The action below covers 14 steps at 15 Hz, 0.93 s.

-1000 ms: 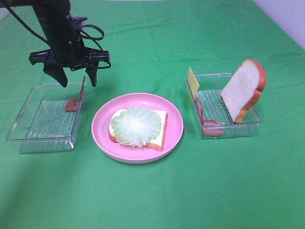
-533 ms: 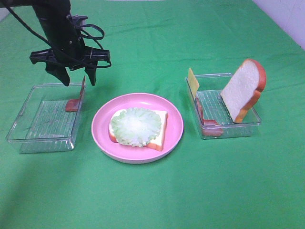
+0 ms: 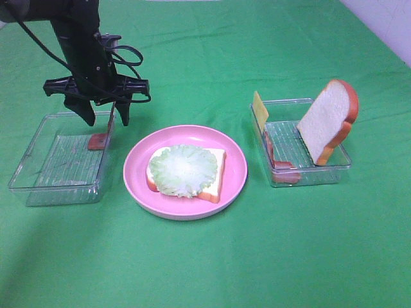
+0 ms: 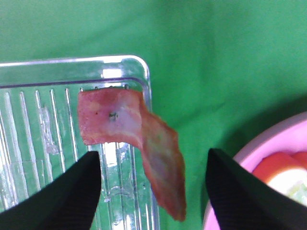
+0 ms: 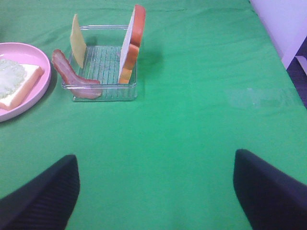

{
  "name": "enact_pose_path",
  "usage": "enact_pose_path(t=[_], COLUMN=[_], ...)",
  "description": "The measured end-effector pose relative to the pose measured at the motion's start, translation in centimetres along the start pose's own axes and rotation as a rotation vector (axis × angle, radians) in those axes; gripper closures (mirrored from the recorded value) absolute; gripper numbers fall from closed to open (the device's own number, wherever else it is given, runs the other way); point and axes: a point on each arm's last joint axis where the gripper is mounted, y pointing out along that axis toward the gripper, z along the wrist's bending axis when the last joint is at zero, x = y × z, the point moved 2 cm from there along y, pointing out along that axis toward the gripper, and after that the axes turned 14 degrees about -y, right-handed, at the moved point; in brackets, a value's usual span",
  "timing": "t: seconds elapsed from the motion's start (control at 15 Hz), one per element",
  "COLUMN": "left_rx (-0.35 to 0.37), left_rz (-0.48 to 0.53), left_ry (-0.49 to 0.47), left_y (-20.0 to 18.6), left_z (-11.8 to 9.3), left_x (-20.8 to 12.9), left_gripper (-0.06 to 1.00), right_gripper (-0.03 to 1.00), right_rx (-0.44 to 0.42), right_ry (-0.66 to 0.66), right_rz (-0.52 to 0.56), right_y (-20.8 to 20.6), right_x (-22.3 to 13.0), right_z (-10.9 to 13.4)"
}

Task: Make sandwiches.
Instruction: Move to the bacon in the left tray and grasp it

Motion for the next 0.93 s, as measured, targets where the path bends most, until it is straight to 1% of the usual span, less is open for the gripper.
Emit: enact_pose_path(t=[0.13, 0.27, 0.47, 0.53, 0.6, 0.67, 0.93], left_rx=[0.006, 0.01, 0.009, 0.007, 0.007, 0.007, 0.002], left_rz=[-0.004, -0.007, -0.016, -0.018, -0.019, -0.019, -0.025], left_ry=[0.004, 0.007, 0.01, 0.01, 0.01, 0.01, 0.012], left_y=[0.0, 0.0, 0.0, 0.0, 0.0, 0.0, -0.48], left_z=[0.06, 0.11, 0.1, 0.08, 0.07, 0.07, 0.04], left_x=[0.04, 0.08, 0.18, 0.2, 0.21, 0.21, 0.25], left_gripper=[0.42, 0.56, 0.7, 0.77, 0.89, 0.94, 0.94], right_gripper=[0.15, 0.15, 0.15, 0.15, 0.15, 0.15, 0.15], right_rx=[0.0, 0.0, 0.0, 0.0, 0.0, 0.0, 0.0], right_ry=[0.0, 0.0, 0.0, 0.0, 0.0, 0.0, 0.0], right_rz=[0.0, 0.0, 0.0, 0.0, 0.0, 0.0, 0.0], right_y=[0.0, 0.0, 0.0, 0.0, 0.0, 0.0, 0.0], right_x=[0.0, 0.0, 0.0, 0.0, 0.0, 0.0, 0.0], right_z=[0.0, 0.0, 0.0, 0.0, 0.0, 0.0, 0.0])
